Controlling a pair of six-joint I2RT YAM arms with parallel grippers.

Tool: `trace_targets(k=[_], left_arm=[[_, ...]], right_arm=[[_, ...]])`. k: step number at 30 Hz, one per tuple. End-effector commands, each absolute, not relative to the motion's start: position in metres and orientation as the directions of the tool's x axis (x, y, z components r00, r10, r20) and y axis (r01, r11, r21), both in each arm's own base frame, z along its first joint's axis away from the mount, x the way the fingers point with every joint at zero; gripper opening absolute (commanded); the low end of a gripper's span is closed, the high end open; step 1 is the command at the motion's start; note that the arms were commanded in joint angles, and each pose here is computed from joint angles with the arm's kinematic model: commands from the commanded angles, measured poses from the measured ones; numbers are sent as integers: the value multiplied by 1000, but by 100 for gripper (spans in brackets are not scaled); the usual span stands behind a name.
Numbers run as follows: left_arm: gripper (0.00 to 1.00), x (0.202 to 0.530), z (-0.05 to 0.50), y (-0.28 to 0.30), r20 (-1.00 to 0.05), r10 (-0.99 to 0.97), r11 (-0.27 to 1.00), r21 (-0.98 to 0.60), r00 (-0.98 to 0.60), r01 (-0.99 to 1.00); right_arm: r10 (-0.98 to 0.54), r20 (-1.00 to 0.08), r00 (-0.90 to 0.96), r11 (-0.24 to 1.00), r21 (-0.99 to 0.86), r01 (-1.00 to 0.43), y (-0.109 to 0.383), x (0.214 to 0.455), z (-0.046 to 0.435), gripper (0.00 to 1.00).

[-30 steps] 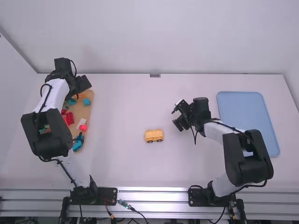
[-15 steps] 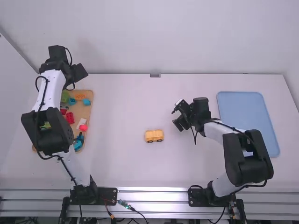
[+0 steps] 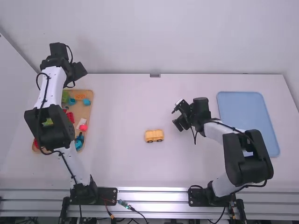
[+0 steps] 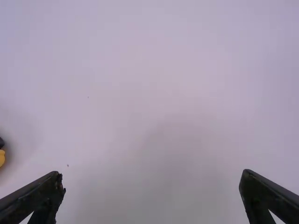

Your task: Assemble lego blocks to make yellow taxi

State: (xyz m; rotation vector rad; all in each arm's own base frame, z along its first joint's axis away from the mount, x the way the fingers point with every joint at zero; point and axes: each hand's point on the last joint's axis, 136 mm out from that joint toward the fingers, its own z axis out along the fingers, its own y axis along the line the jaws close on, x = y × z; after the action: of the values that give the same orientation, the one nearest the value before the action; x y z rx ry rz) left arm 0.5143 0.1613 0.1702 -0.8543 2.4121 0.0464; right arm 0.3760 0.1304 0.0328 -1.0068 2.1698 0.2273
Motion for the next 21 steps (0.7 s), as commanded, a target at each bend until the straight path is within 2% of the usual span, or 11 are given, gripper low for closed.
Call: trace_targets(k=[1,4,6,12,20,21], left_arm=[[96,530,128,155,-452,-579,799,-150,-678,-582],[93,536,102,158,-388,-621,770,-137,-681,-624],[93,529,90,167,-334,-664,731,-104,-669,-674],[87,529,77,164,-290,-722,677,-105,-628,-729],[57,507,74,179,-252,-836,518,-67,-488,-853],[57,503,71,180,-245,-851,492,-62,-465,-868]], right_arm=[[-585,-693,-421,685,-144,-714,131,379,44,99],[-583,-697,-417,682,-142,-717,132,379,45,99],[-585,-699,-412,680,-145,-719,133,379,45,99],[-591,-697,-406,670,-143,-729,138,377,45,99],[-595,-694,-407,669,-146,-729,139,376,44,99],[-595,-693,-407,668,-145,-729,139,376,44,99]])
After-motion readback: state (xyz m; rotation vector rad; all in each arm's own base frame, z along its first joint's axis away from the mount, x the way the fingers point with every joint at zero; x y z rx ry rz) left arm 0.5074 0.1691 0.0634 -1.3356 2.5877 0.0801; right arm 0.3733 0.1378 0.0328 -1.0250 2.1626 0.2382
